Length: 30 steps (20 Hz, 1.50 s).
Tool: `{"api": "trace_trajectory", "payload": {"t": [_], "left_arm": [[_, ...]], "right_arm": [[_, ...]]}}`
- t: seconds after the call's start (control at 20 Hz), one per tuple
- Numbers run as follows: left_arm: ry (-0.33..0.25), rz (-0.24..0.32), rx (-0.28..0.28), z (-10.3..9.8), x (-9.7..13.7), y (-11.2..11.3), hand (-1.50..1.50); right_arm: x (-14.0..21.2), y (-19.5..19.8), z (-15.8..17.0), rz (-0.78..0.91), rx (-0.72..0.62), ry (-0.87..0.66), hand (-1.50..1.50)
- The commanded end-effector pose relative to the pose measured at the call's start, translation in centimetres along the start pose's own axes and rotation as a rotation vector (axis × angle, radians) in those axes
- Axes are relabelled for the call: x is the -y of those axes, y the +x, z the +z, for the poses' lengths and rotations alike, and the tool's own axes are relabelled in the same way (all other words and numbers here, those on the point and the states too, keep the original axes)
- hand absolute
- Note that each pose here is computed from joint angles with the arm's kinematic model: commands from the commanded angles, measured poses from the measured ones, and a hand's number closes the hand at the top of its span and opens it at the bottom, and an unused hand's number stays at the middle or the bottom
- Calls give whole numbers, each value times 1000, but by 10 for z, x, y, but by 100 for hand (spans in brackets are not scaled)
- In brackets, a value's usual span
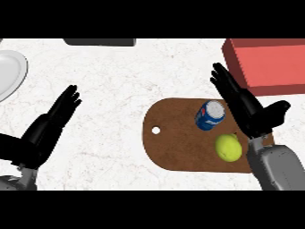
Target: Pick the can from the cutting board and place it in the cardboard box
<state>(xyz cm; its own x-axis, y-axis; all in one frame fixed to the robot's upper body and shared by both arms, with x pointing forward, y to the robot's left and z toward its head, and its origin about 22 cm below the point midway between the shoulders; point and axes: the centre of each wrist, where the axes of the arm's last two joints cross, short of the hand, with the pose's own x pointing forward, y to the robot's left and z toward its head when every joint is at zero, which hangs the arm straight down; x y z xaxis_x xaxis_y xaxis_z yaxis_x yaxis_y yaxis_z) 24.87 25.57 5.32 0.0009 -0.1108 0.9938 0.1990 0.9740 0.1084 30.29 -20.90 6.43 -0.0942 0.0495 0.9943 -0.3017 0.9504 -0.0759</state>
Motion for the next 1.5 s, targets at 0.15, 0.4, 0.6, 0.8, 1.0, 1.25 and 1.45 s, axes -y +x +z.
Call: {"api": "trace_trajectory", "payload": {"t": [0.15,0.4,0.6,0.8,1.0,1.25,1.45], "left_arm": [[-15,-121,31,-10,3,2,0],[-40,-155,43,-16,3,5,0],[-62,-160,31,-13,11,-1,0],[-59,-156,19,-24,23,1,0],[-64,-158,22,-18,27,-12,0],[-74,-165,34,-31,33,-8,0],[-91,-141,30,-37,46,-17,0]], "right_arm": [[-23,-24,15,109,-180,-349,-150],[34,-47,39,695,-262,-436,-150],[20,-59,54,1011,-234,-450,-150],[-13,-32,53,1165,-192,-461,-150],[-53,13,53,1224,-277,-461,-150],[-102,67,67,1178,-430,-329,-150],[-122,104,69,1139,-532,-289,-150]]}}
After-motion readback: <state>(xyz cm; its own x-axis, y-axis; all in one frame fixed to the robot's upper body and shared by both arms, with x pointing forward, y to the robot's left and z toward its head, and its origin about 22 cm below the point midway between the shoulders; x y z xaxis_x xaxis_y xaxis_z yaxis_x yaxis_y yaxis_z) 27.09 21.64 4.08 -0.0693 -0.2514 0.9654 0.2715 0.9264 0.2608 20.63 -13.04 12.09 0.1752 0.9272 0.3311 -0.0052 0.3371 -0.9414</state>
